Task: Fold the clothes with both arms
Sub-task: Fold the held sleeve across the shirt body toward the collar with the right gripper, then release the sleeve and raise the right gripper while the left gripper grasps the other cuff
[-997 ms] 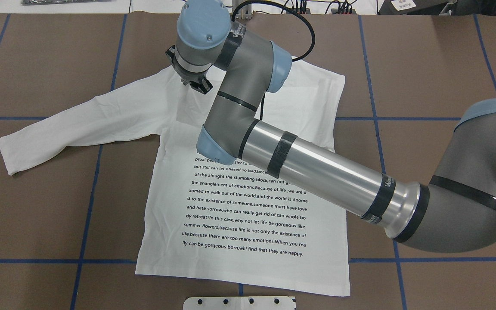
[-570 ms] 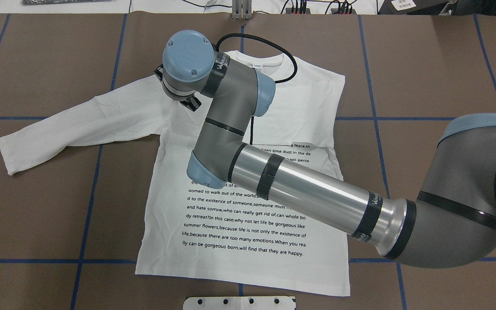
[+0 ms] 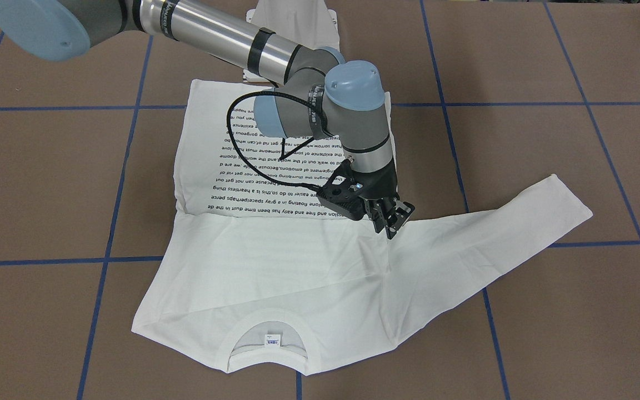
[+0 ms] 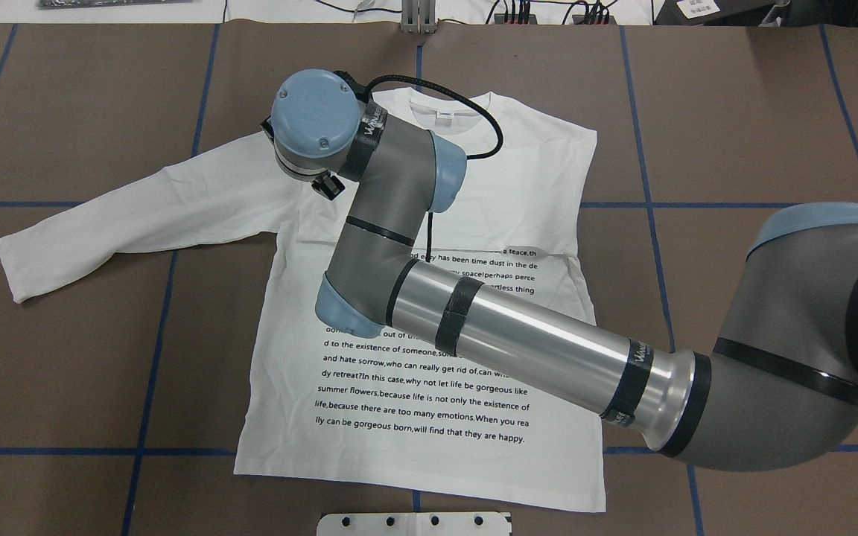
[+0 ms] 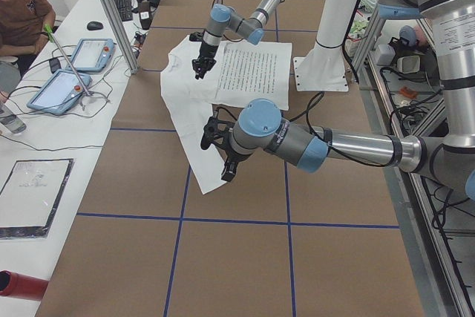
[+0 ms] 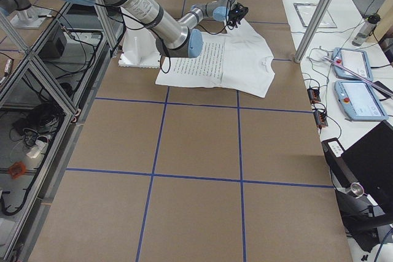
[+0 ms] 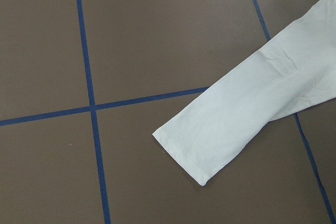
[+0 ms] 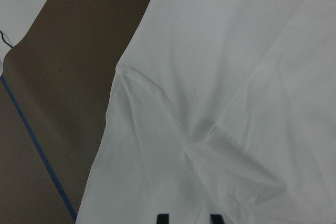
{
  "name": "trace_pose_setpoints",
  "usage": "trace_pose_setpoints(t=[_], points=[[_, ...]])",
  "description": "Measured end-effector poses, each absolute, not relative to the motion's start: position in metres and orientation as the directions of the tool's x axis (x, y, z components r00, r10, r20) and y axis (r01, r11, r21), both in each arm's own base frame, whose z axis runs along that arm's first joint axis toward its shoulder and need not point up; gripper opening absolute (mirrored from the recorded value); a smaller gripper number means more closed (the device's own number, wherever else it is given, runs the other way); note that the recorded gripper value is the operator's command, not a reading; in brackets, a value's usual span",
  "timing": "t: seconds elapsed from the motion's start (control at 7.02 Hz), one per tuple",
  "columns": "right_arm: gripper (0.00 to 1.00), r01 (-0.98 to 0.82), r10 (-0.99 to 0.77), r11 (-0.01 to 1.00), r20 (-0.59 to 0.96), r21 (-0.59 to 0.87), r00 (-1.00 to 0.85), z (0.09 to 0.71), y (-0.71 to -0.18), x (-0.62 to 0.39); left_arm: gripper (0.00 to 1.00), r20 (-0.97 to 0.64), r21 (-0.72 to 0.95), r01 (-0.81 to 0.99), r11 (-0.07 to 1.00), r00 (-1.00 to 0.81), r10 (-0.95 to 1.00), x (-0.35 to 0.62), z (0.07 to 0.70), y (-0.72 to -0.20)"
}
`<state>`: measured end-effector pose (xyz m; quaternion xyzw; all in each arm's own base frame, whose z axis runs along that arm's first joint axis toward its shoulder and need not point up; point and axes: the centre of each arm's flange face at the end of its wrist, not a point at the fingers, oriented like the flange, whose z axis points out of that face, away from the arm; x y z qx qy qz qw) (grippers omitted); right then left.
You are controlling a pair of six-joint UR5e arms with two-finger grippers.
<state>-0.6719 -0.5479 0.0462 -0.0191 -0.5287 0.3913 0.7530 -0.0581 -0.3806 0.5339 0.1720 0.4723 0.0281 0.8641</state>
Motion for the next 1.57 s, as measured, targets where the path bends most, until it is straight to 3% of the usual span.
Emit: trace_pose_setpoints(t=[0.43, 1.14, 1.57], points=[[0.96, -0.562, 0.607, 0.685, 0.79, -0.464, 0.087, 0.033, -0.555, -0.641, 1.0, -0.82, 0.26, 0.058, 0.964, 0.54, 0.189, -0.027, 0.583, -0.397], [0.98, -0.521, 0.61, 0.699, 0.789, -0.491, 0.074, 0.137, -0.549, -0.524, 1.0, -0.841, 0.06, 0.021, 0.998, 0.54, 0.039, 0.091, 0.668, -0.485], [0.98, -0.518, 0.604, 0.707, 0.792, -0.482, 0.088, 0.159, -0.543, -0.509, 0.9, -0.821, 0.059, -0.021, 0.998, 0.567, 0.061, 0.15, 0.675, -0.511]])
